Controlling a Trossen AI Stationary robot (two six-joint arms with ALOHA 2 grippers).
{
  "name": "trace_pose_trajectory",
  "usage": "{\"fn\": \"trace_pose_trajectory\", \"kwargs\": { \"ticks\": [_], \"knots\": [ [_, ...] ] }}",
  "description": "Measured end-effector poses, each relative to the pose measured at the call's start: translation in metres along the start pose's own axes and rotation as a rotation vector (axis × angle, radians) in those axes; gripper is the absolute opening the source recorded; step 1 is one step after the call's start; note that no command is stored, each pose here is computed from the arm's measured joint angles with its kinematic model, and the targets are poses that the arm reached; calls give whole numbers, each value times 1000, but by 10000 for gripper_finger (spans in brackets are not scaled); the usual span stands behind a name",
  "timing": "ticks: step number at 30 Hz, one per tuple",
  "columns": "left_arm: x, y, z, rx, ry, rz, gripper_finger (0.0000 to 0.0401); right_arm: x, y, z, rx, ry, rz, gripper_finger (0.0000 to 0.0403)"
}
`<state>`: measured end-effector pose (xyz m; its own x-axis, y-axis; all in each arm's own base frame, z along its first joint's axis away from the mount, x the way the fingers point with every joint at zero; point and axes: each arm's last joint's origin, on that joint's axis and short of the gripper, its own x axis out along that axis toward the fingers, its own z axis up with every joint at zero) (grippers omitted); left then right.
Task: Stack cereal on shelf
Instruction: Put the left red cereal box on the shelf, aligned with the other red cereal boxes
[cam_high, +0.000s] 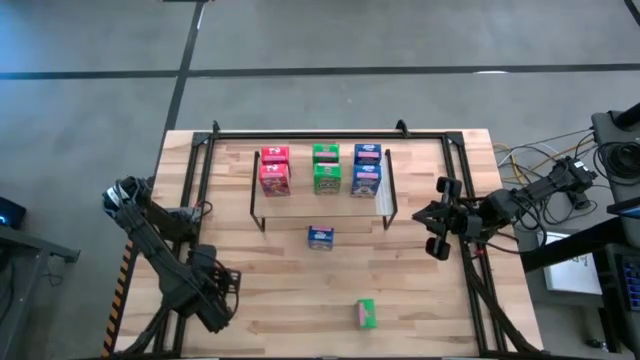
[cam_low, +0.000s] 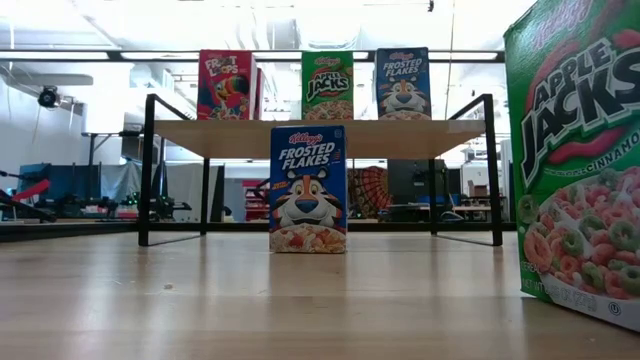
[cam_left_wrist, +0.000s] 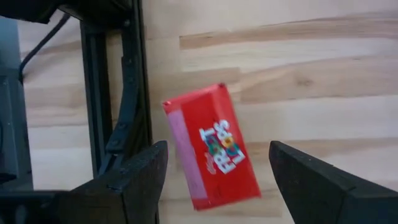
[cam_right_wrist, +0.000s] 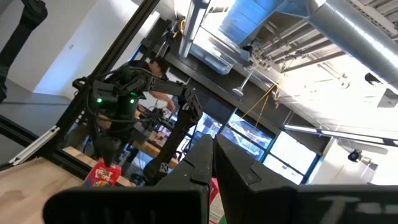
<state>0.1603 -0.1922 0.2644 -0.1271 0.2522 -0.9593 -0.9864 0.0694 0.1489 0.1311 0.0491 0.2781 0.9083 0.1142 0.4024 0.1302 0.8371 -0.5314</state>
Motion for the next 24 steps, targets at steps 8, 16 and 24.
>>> {"fn": "trace_pose_trajectory", "kwargs": {
  "ticks": [8,16,24],
  "knots": [
    [9,2,-1,0,-13,27,264,0,0,0,-7,3,3,9],
    [24,2,-8,0,10,15,255,0,0,0,-7,2,2,9],
    [24,1,-9,8,22,2,218,0,0,0,-8,3,3,9]
  ]
}}
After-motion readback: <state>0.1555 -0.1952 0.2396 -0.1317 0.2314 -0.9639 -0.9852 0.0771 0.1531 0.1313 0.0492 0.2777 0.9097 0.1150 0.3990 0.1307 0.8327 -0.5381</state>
